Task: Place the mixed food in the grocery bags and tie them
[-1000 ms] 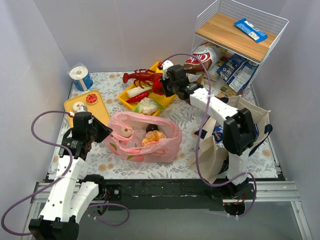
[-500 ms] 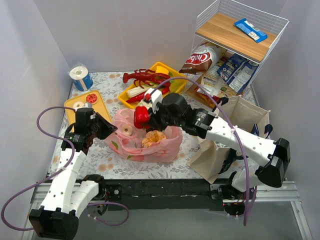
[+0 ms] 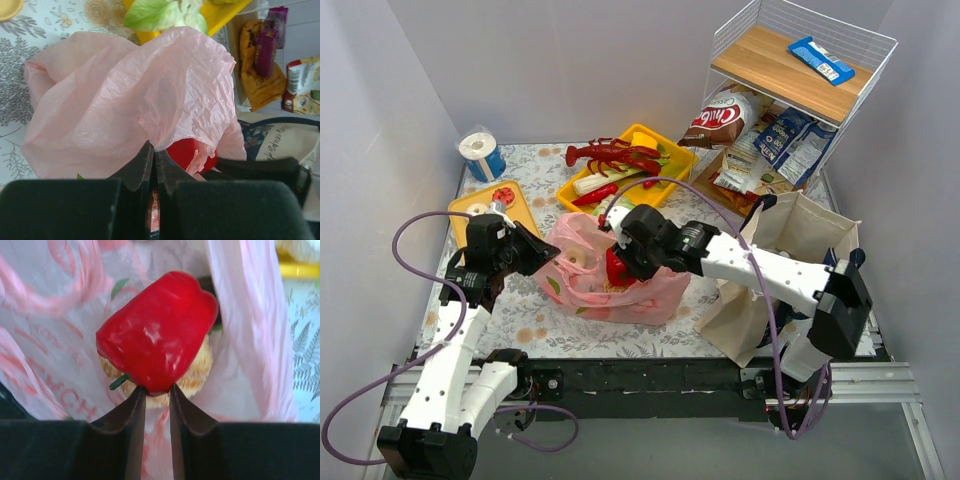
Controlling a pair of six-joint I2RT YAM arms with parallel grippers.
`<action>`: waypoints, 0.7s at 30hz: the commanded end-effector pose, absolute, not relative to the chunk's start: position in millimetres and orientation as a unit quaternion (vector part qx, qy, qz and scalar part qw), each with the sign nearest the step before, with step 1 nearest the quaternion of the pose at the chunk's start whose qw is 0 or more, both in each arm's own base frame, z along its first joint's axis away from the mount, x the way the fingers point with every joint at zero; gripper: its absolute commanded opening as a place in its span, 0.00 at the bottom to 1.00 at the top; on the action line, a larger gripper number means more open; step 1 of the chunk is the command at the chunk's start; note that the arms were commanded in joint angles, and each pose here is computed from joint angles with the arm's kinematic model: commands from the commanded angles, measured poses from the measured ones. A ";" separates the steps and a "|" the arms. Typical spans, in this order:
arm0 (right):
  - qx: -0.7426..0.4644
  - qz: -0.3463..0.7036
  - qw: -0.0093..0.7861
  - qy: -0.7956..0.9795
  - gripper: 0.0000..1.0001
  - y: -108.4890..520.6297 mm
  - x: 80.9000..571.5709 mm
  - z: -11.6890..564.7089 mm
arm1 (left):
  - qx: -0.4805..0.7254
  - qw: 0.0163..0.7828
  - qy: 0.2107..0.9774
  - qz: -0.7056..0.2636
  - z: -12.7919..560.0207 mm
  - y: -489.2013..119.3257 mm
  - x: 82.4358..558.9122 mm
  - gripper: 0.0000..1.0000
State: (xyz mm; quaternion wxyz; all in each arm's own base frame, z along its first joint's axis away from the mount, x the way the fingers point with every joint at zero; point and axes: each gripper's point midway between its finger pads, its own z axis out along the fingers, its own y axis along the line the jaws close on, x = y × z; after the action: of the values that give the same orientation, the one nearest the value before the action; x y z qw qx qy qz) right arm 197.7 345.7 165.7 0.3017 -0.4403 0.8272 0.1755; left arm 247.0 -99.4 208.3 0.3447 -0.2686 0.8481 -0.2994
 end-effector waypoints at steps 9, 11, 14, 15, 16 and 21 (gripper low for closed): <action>-0.459 0.253 0.326 0.787 0.79 383.7 194.1 227.3 | -0.253 0.364 0.828 -0.344 235.6 -109.4 247.7 0.00; -0.460 0.278 0.325 0.779 0.80 381.4 185.1 240.8 | -0.255 0.364 0.826 -0.346 236.7 -109.9 248.8 0.00; -0.441 0.328 0.317 0.773 0.82 382.3 178.4 256.2 | -0.253 0.364 0.824 -0.352 238.2 -111.5 249.2 0.00; -0.420 0.343 0.317 0.778 0.82 380.2 183.4 261.5 | -0.252 0.365 0.824 -0.353 238.5 -111.7 249.2 0.00; -0.410 0.359 0.319 0.775 0.82 383.6 185.8 262.5 | -0.250 0.364 0.824 -0.355 239.1 -112.7 248.9 0.00; -0.370 0.423 0.307 0.768 0.79 396.2 194.5 267.3 | -0.246 0.363 0.824 -0.359 238.1 -114.0 246.4 0.00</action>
State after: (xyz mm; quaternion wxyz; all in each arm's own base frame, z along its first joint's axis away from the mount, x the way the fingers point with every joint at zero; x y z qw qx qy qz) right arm 194.9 378.0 253.1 0.3157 -0.4022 0.7861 0.3473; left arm 247.0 -110.2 225.8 0.3536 -0.2570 0.8325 -0.3403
